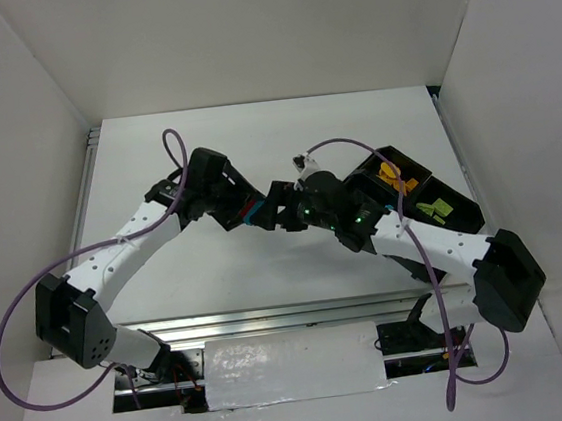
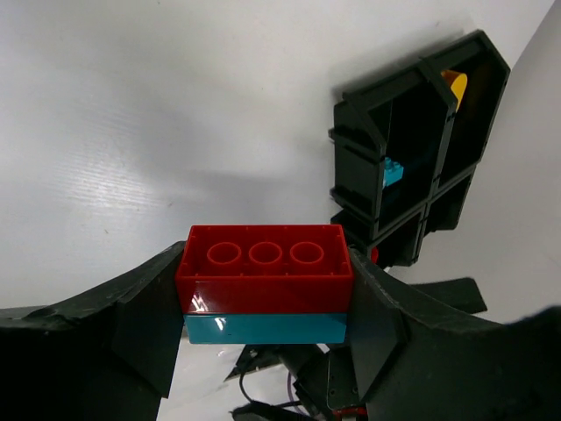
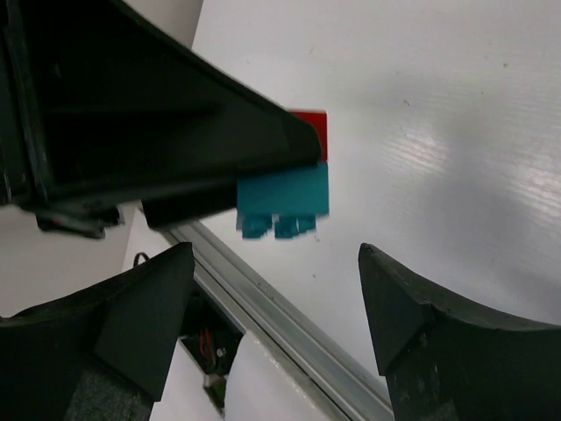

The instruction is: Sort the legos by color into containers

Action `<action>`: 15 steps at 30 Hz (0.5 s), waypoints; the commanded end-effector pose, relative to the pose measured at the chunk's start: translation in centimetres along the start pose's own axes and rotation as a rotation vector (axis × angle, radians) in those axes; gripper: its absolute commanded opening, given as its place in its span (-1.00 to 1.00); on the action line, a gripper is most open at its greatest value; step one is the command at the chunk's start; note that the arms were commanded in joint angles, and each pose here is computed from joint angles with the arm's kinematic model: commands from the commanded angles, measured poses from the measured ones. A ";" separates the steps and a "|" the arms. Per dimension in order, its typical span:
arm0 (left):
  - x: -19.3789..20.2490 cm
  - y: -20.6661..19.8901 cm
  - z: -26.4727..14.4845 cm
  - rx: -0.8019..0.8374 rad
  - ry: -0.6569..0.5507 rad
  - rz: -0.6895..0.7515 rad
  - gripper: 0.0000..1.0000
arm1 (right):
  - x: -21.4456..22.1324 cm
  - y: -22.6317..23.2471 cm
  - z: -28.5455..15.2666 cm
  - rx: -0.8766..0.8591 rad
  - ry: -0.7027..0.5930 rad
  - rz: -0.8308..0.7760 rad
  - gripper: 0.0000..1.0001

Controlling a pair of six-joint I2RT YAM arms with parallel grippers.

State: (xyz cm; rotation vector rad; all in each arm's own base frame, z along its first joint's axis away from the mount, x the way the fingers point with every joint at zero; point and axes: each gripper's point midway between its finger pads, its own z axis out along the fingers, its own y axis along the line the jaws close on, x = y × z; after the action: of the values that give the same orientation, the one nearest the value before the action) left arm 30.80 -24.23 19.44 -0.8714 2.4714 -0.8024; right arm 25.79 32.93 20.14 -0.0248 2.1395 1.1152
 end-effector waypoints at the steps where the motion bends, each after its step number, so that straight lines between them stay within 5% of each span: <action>1: 0.5 -1.5 -1.6 0.080 0.015 -0.004 -1.00 | -3.0 3.1 1.1 -0.061 -0.102 0.001 0.64; 6: 1.0 -1.7 -2.1 0.101 0.032 0.005 -1.00 | -3.9 2.7 2.5 -0.014 -0.142 0.012 0.41; 9: 0.9 -1.4 -2.4 0.099 0.027 0.003 -1.00 | -4.3 2.5 2.9 0.003 -0.156 0.012 -0.16; 11: 0.7 -1.2 -2.6 0.096 0.018 0.002 -1.00 | -4.1 2.6 2.9 -0.009 -0.150 0.010 -0.97; 15: -0.3 -0.9 -2.9 0.082 -0.009 0.026 -1.00 | -2.5 3.4 2.0 -0.111 -0.107 -0.040 -1.00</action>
State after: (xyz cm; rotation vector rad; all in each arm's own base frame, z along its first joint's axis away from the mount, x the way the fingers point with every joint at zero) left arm 30.39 -23.88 20.96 -0.8523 2.4261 -0.8663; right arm 28.24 35.31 21.33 0.0437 2.0777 1.1297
